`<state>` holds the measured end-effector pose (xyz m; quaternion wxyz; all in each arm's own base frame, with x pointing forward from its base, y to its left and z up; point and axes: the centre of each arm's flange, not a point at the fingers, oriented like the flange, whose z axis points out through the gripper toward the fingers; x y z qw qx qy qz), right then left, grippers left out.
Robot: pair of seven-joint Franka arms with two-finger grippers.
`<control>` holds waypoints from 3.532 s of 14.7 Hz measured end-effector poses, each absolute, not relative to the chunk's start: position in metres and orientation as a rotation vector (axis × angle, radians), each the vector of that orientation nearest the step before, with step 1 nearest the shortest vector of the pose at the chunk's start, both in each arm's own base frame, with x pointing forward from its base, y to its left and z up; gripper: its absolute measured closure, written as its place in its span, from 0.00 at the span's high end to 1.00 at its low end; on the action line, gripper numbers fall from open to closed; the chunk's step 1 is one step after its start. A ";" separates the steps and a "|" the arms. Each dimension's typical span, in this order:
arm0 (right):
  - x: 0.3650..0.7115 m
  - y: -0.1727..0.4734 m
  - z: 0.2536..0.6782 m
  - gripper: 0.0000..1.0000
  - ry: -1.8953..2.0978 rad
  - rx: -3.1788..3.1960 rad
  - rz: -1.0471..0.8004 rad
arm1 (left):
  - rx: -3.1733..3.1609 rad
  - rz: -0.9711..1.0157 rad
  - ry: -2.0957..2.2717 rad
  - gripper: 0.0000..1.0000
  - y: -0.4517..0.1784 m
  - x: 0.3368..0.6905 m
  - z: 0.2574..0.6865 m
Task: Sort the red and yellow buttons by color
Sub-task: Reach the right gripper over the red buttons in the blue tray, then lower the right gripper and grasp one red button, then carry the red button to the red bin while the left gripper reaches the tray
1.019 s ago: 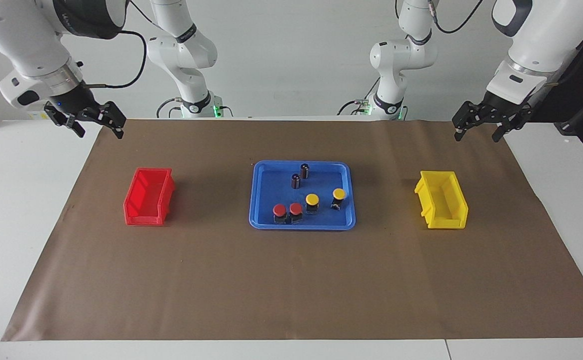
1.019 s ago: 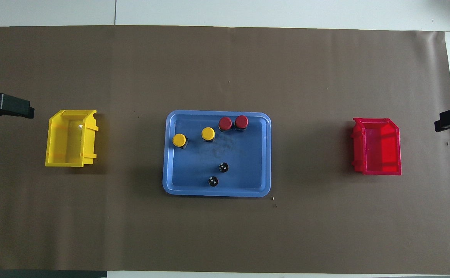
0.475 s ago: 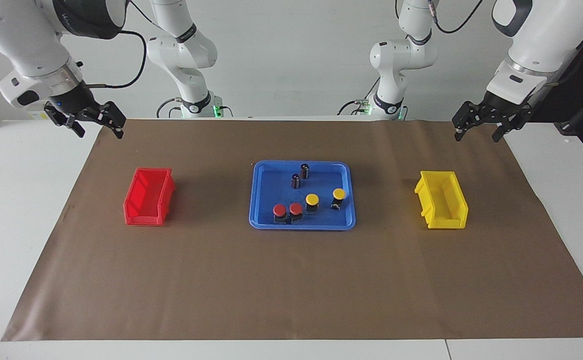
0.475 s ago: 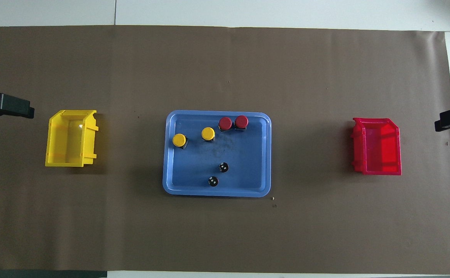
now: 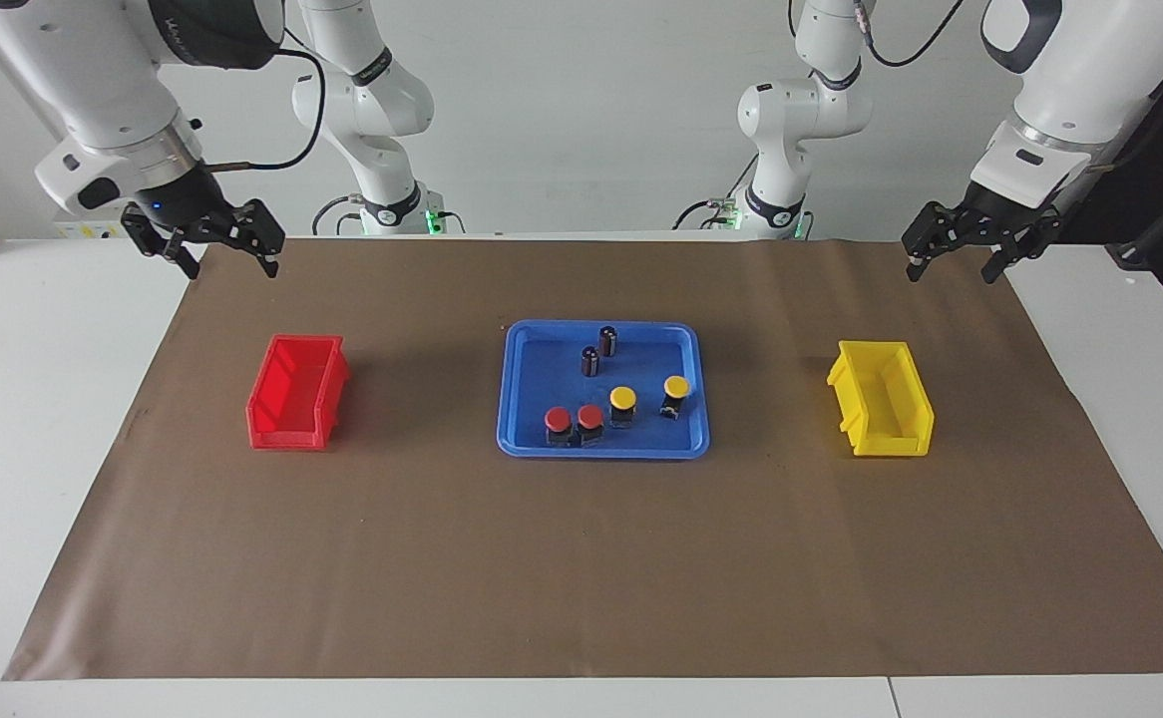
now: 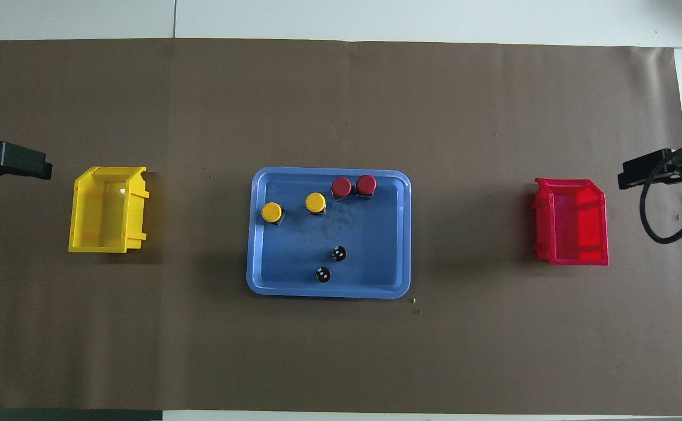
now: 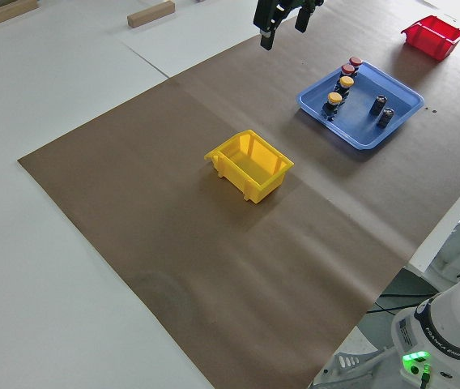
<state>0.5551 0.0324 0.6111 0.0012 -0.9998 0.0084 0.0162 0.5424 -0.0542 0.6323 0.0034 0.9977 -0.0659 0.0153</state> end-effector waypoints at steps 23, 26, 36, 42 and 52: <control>0.586 0.336 0.365 0.74 0.032 -3.077 -0.094 | 3.132 -0.045 -0.207 1.00 -0.053 0.528 0.623; 0.584 0.334 0.360 0.71 0.034 -3.076 -0.100 | 3.132 -0.045 -0.203 1.00 -0.052 0.528 0.623; 0.585 0.329 0.359 0.66 0.036 -3.087 -0.103 | 3.134 -0.046 -0.149 1.00 -0.033 0.529 0.623; 0.583 0.328 0.355 0.63 0.036 -3.089 -0.098 | 3.134 -0.046 -0.149 1.00 -0.033 0.529 0.622; 0.582 0.322 0.355 0.41 0.033 -3.091 -0.129 | 3.134 -0.002 -0.157 1.00 -0.037 0.533 0.617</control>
